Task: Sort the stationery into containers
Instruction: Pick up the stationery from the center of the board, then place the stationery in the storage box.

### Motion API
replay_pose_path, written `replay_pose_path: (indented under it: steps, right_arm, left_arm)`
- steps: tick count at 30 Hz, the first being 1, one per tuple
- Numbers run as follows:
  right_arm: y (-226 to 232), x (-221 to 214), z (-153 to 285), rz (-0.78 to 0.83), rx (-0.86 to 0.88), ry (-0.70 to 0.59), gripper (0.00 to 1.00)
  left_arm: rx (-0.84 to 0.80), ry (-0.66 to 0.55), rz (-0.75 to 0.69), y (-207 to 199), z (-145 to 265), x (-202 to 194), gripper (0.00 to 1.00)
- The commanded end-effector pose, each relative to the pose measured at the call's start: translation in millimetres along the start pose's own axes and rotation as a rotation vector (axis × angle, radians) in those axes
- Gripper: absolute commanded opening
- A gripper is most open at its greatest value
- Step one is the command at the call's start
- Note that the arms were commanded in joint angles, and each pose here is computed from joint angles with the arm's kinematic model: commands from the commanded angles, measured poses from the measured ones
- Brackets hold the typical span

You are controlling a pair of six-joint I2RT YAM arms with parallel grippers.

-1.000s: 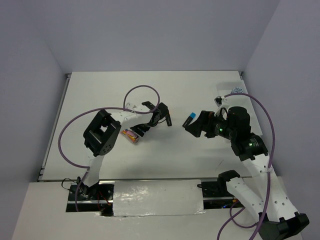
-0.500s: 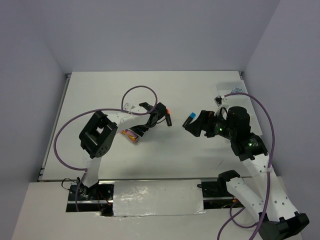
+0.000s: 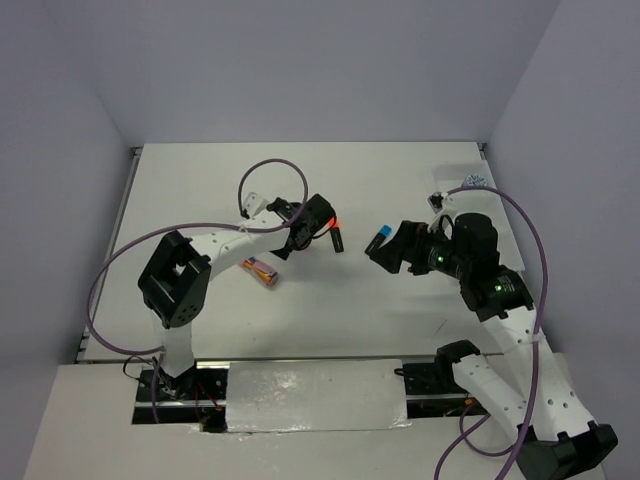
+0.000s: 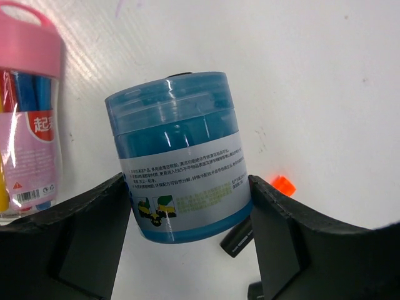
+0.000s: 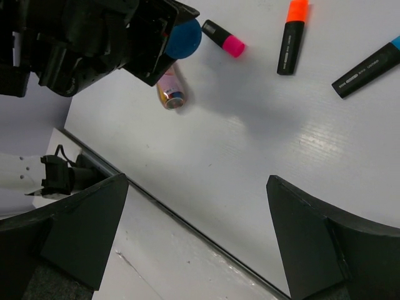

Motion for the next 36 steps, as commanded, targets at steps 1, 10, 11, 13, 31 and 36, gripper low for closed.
replay_pose_path:
  steps: [1, 10, 11, 13, 31, 36]
  right_arm:
    - [1.5, 8.4, -3.4, 0.027, 0.004, -0.034, 1.0]
    - [22.1, 45.7, 18.9, 0.071, -0.018, -0.132, 1.0]
    - [27.6, 53.4, 24.5, 0.08, -0.016, -0.154, 1.0]
    - [32.7, 59.5, 31.8, 0.08, -0.02, -0.179, 1.0]
    - [59.7, 51.6, -2.8, -0.133, 0.144, 0.015, 1.0]
    - [68.6, 39.4, -9.3, -0.157, 0.176, 0.059, 1.0]
  left_arm:
    - [-0.138, -0.048, -0.021, -20.6, 25.8, 19.7, 0.0]
    - [-0.692, -0.032, -0.442, -37.8, 94.7, 43.8, 0.0]
    - [-0.773, -0.043, -0.415, -44.7, 105.7, 49.7, 0.0]
    - [-0.869, -0.054, -0.482, -30.2, 116.7, 60.7, 0.0]
    - [-1.861, 0.043, -0.921, 16.4, 216.7, 17.3, 0.0]
    - [-1.926, 0.051, -0.977, 21.3, 230.1, 4.1, 0.0]
Point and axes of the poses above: each gripper's point midway between its finger pads, its own z axis back along the fingers, its own y axis along the line the jaws close on, x = y × z, the point moved 5 cm from there along z, back along the fingers, and after that the axes turned 2 degrees about z, right-handed, at the moved point
